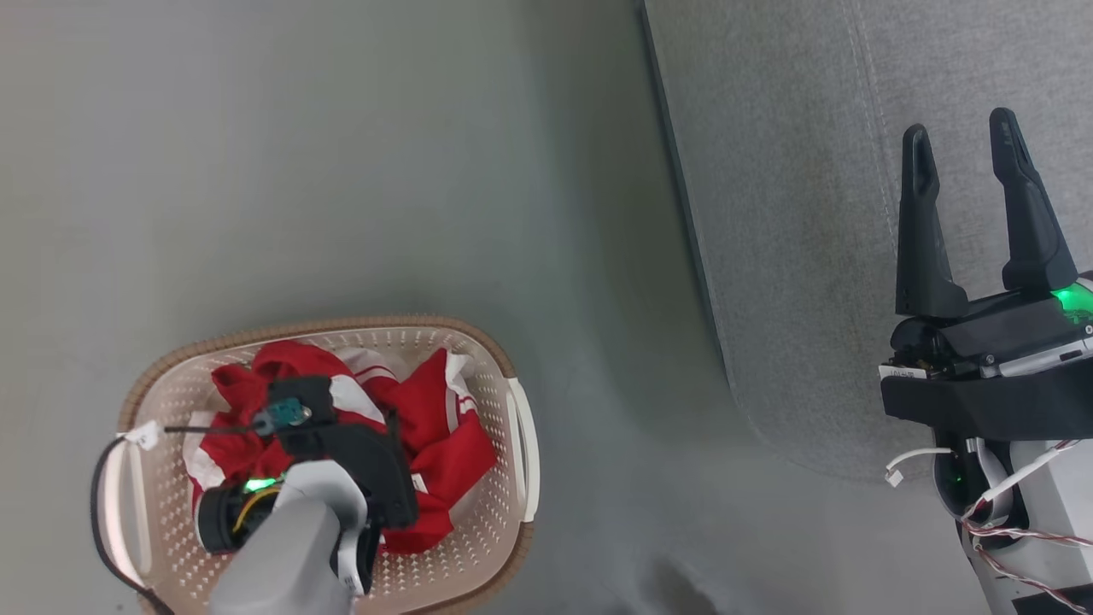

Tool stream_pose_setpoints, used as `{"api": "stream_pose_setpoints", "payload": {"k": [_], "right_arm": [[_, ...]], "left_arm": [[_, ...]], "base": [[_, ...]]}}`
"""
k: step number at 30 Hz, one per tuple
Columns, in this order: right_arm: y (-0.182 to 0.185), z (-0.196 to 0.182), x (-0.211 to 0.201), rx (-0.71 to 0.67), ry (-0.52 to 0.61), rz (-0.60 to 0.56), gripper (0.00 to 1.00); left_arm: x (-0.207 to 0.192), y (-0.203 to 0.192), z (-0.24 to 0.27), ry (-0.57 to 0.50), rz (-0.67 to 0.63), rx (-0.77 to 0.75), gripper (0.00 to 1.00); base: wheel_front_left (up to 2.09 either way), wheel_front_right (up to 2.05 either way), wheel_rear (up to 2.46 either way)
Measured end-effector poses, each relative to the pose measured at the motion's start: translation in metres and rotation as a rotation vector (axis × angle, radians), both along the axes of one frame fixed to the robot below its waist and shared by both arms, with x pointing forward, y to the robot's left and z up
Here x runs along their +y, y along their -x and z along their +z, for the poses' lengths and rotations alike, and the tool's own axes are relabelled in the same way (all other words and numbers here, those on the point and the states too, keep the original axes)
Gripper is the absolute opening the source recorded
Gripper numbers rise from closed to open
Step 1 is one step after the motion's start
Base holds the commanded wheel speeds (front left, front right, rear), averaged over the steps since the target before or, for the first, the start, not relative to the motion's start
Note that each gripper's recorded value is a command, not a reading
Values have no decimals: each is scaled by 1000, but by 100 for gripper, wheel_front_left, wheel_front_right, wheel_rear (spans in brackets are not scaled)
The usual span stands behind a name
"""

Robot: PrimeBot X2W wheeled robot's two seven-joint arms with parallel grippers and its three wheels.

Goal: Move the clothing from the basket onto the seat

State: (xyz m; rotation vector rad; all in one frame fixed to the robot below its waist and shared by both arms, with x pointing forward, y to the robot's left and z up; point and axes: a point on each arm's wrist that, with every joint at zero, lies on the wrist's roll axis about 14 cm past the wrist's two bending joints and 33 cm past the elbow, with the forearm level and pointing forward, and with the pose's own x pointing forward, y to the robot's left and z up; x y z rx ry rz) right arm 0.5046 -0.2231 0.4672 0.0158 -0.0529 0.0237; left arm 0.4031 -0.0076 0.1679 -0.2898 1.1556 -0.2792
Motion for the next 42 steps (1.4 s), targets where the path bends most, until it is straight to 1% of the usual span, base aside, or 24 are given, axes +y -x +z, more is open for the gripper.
{"api": "stream_pose_setpoints", "payload": {"k": [5, 10, 15, 21, 22, 23, 24, 25, 33, 42], "right_arm": [[-6, -9, -1, 11, 8, -1, 100], [-8, -20, -2, 29, 11, 1, 100], [-13, -24, 0, 30, 20, 9, 100], [-16, -25, 3, 24, 21, 18, 100], [-17, -24, 3, 21, 22, 20, 100], [-18, -23, 4, 17, 23, 22, 100], [-18, -23, 4, 17, 23, 22, 100], [-19, -23, 4, 14, 23, 24, 100], [-20, -24, 6, 16, 22, 28, 100], [-19, -21, 8, 22, 13, 33, 100]], "left_arm": [[3, -9, -17, -4, 56, 49, 100], [15, 3, -39, -42, 103, 125, 100], [28, 13, -54, -85, 136, 170, 100], [34, 17, -59, -104, 152, 179, 100], [34, 17, -59, -103, 153, 176, 83], [34, 16, -59, -103, 155, 171, 46], [34, 16, -59, -103, 155, 171, 18], [35, 15, -59, -104, 157, 166, 0], [37, 9, -54, -110, 142, 129, 0], [43, 3, -36, -127, 106, 62, 0]], "base": [[0, 0, 0], [0, 0, 0], [0, 0, 0], [0, 0, 0], [0, 0, 0], [0, 0, 0], [0, 0, 0], [0, 0, 0], [0, 0, 0], [0, 0, 0]]}}
